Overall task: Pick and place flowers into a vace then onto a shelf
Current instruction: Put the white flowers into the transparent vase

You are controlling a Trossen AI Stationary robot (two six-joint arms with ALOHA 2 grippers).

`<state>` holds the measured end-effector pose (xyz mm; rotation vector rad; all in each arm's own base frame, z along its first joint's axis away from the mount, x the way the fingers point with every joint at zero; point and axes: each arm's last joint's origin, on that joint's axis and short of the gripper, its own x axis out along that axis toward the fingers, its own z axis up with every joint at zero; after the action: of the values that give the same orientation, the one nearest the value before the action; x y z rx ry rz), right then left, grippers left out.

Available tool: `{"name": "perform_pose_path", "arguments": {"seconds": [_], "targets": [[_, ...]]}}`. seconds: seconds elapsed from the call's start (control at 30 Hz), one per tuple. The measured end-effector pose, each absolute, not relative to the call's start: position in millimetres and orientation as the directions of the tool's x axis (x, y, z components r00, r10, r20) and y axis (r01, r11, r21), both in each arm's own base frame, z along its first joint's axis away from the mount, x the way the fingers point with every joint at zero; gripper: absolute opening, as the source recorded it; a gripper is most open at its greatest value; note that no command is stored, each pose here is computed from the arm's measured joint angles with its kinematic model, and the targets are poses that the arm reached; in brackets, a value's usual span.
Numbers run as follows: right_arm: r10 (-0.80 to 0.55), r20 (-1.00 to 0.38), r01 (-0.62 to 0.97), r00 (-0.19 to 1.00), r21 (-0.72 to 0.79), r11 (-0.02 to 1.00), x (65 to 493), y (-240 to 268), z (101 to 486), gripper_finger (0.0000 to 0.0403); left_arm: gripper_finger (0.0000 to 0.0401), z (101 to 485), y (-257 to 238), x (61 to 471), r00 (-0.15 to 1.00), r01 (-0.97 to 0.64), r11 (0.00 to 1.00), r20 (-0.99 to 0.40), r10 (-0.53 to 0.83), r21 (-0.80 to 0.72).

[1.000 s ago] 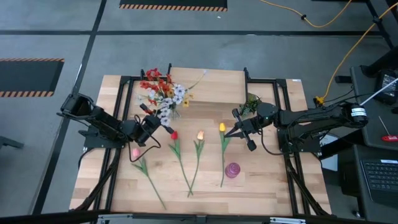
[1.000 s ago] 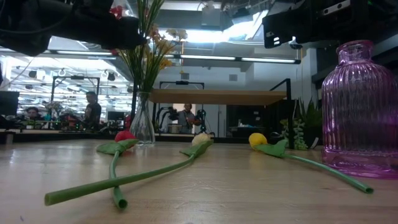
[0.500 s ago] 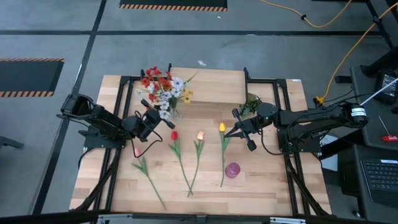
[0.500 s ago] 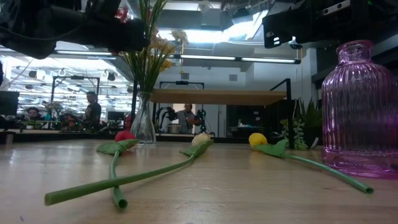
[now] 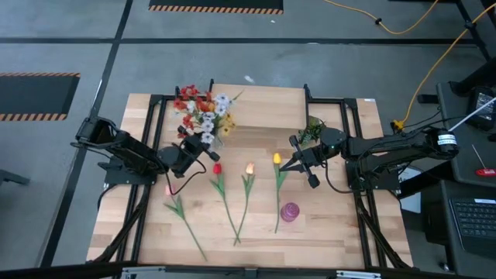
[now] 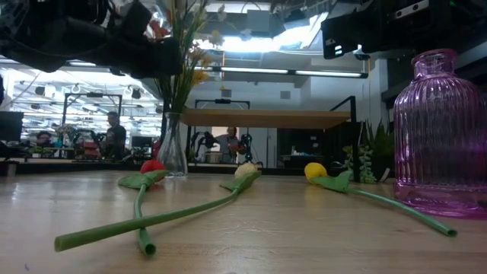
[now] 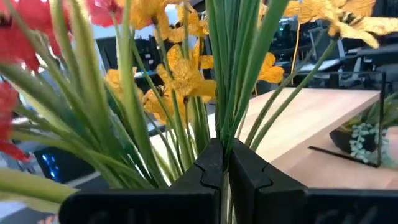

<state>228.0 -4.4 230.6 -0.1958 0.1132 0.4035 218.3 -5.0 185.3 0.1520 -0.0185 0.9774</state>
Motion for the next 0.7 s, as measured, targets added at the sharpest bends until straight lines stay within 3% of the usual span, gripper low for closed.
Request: {"name": "perform_pose_path", "arguments": {"seconds": [0.7], "targets": [[0.379, -0.148, -0.400, 0.914, -0.167, 0.901, 228.0, -4.3, 230.6, 0.0005, 0.0030, 170.6, -5.6, 219.8, 0.571, -0.815, 0.566, 0.003, 0.821, 0.128]]}}
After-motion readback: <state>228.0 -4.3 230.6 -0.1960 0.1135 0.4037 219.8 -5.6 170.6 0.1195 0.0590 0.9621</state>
